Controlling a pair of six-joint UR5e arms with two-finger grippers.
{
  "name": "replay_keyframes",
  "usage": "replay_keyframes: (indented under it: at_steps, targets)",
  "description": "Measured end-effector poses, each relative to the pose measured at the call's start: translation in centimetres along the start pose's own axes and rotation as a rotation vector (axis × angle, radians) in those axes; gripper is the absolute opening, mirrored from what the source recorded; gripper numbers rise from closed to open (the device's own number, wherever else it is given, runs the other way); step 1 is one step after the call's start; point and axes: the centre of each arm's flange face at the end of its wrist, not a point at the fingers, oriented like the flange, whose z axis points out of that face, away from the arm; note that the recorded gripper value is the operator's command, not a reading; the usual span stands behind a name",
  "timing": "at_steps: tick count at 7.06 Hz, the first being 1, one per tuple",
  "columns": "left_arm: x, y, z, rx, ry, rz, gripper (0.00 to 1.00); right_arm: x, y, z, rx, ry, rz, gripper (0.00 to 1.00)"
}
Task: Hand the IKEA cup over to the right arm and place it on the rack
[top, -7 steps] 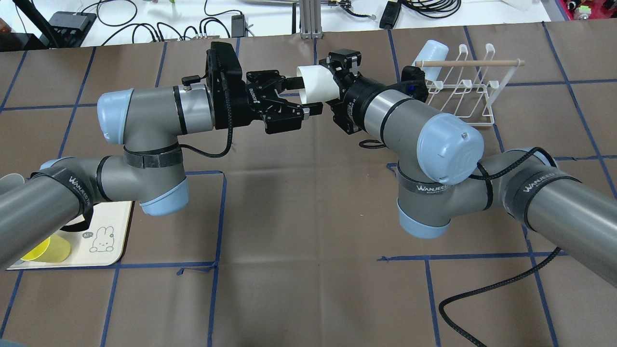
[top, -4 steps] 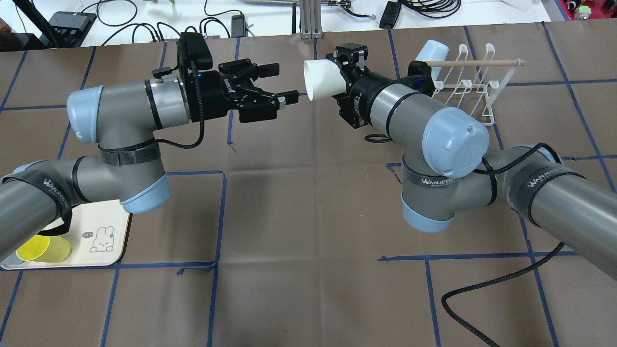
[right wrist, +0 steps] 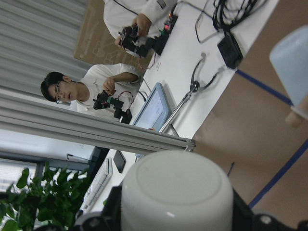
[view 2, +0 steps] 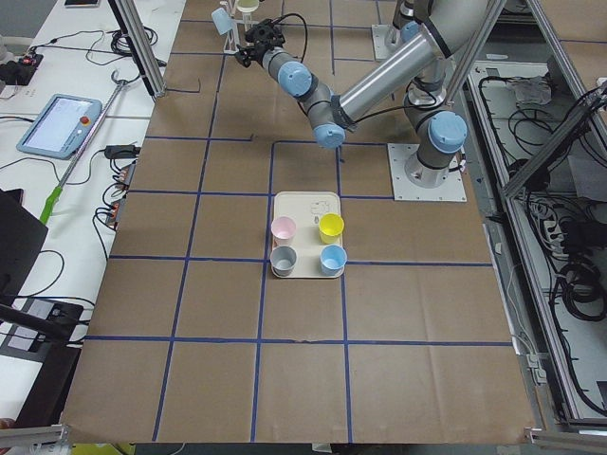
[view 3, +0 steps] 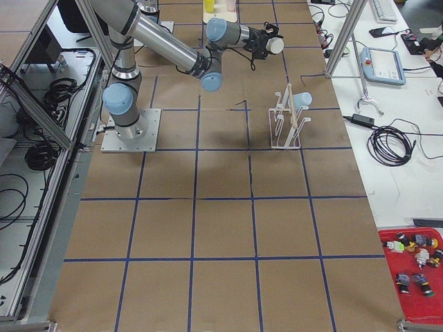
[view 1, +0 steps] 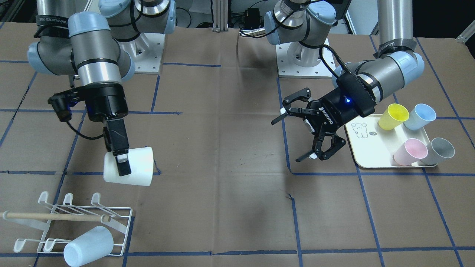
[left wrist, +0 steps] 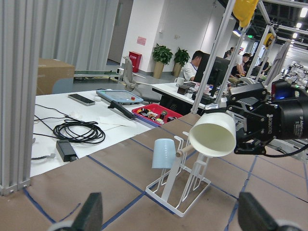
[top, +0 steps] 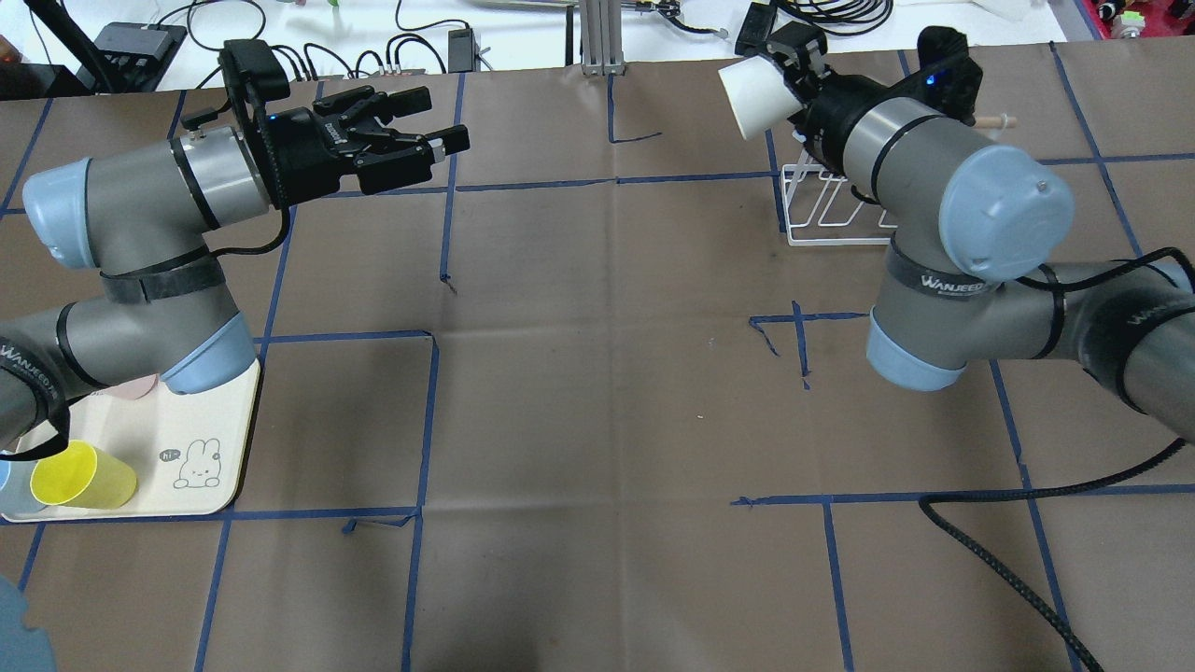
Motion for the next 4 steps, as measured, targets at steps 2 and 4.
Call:
replay_keyframes:
  at_steps: [2,4]
  targets:
    - [-4.1,0.4,-0.2,-0.14,-0.321,-0.075,0.99,2.2,-5.8,0.4,0.08,0.056,-0.56,0.2]
    - [-6.3,-0.2,0.8,-0.317,-0.52,-0.208,0.99,5.4,-10.7,1.7,0.109,0.145,-0.892,0.2]
